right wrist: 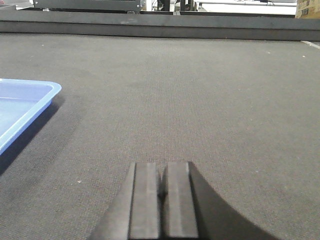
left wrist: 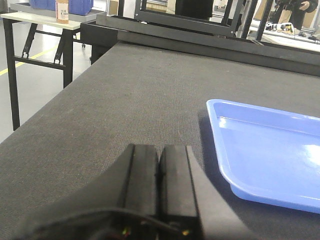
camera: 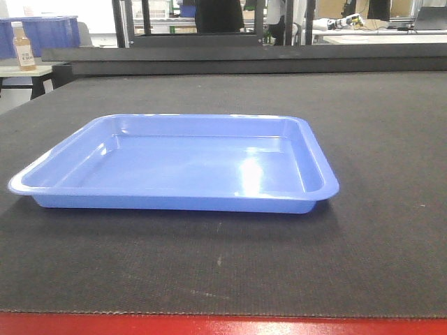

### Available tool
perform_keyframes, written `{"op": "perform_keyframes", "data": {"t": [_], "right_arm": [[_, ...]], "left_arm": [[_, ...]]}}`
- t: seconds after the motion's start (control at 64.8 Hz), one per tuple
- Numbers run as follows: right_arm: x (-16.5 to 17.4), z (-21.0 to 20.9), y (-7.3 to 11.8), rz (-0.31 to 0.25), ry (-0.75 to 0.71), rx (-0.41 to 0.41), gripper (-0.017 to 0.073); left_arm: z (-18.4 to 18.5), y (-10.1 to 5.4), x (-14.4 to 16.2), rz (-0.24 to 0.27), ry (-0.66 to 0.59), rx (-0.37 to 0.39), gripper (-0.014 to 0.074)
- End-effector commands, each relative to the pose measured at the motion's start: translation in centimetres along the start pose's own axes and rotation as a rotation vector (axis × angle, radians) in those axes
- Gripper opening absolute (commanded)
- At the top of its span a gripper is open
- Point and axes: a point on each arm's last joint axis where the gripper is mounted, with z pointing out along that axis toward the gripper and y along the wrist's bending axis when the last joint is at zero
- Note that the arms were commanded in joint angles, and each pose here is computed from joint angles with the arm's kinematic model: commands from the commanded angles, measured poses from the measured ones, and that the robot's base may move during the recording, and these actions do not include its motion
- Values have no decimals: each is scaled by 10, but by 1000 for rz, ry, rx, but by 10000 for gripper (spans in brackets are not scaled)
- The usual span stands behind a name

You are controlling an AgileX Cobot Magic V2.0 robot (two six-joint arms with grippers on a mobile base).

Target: Grab blue tray and place on right shelf

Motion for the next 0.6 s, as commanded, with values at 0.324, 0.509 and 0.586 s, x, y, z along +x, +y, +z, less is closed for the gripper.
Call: {"op": "perform_keyframes", "data": {"t": [0.324, 0.509, 0.586], "right_arm": [[-17, -4, 0, -9, -132, 2, 54], [-17, -4, 0, -9, -137, 2, 54], [-18, -4, 0, -9, -139, 2, 54]], "left_arm": [[0, 1, 1, -8, -69, -4, -48], [0, 1, 1, -8, -77, -4, -48], [0, 1, 1, -8, -77, -4, -48]]}}
